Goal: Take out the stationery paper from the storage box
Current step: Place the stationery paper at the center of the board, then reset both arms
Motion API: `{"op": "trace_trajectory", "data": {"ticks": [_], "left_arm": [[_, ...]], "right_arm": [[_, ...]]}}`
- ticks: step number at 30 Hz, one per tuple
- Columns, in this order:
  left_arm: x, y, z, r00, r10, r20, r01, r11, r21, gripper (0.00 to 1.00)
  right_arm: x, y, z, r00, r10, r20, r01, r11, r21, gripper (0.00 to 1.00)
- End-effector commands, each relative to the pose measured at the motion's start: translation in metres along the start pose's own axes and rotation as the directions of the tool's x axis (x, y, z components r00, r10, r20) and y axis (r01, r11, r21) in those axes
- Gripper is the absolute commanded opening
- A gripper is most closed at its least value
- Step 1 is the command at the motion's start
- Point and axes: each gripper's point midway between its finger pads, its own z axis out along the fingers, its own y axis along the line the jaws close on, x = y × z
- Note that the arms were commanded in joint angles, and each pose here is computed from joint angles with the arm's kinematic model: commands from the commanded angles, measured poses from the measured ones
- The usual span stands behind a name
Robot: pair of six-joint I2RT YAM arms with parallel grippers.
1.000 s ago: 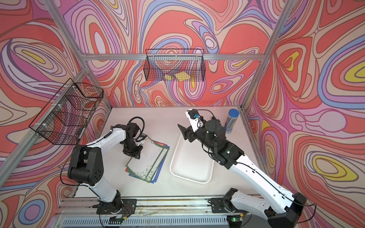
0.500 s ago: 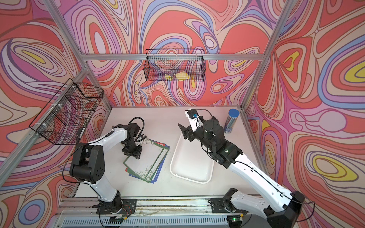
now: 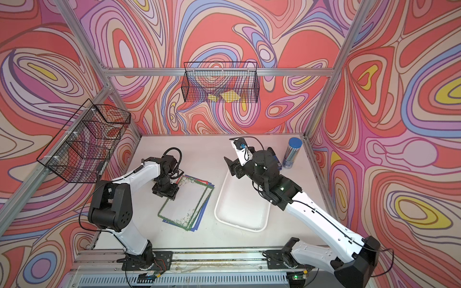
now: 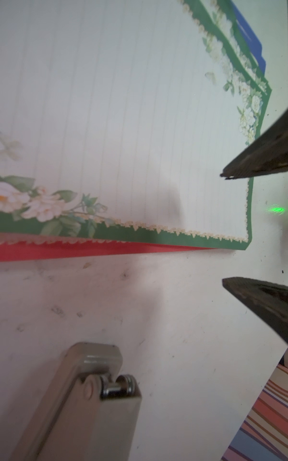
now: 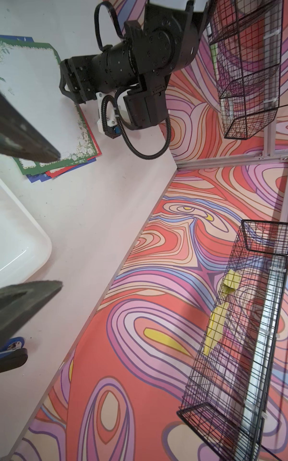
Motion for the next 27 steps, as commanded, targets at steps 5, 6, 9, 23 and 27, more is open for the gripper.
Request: {"op": "trace_trajectory", "data": {"ticks": [5,6,9,23,27], "left_arm": [[-0.036,0.021,-0.058,0.95,-0.102,0.294,0.122,0.991,-0.051,0.66],[-0.046,0.025,-0.073,0.917,-0.136,0.374,0.165,0.985,-0.045,0.66],[-0.069,0.033,-0.11,0.766,-0.219,0.605,0.262,0.965,0.018,0.67],[-0.034,0.089,-0.107,0.292,-0.18,0.939,0.563,0.827,-0.016,0.67],[-0.035,0.089,-0.093,0.325,-0.114,0.939,0.544,0.834,-0.087,0.67]], "right_arm": [[0.01,-0.065,-0.008,0.997,0.065,0.032,-0.073,0.918,0.391,0.78],[0.013,-0.075,-0.01,0.996,0.071,0.052,-0.087,0.893,0.442,0.78],[0.026,-0.096,-0.013,0.99,0.118,0.081,-0.143,0.835,0.531,0.78],[0.086,-0.17,-0.058,0.967,0.218,0.13,-0.243,0.643,0.727,0.8],[0.12,-0.194,-0.074,0.97,0.205,0.133,-0.229,0.566,0.792,0.8]]}}
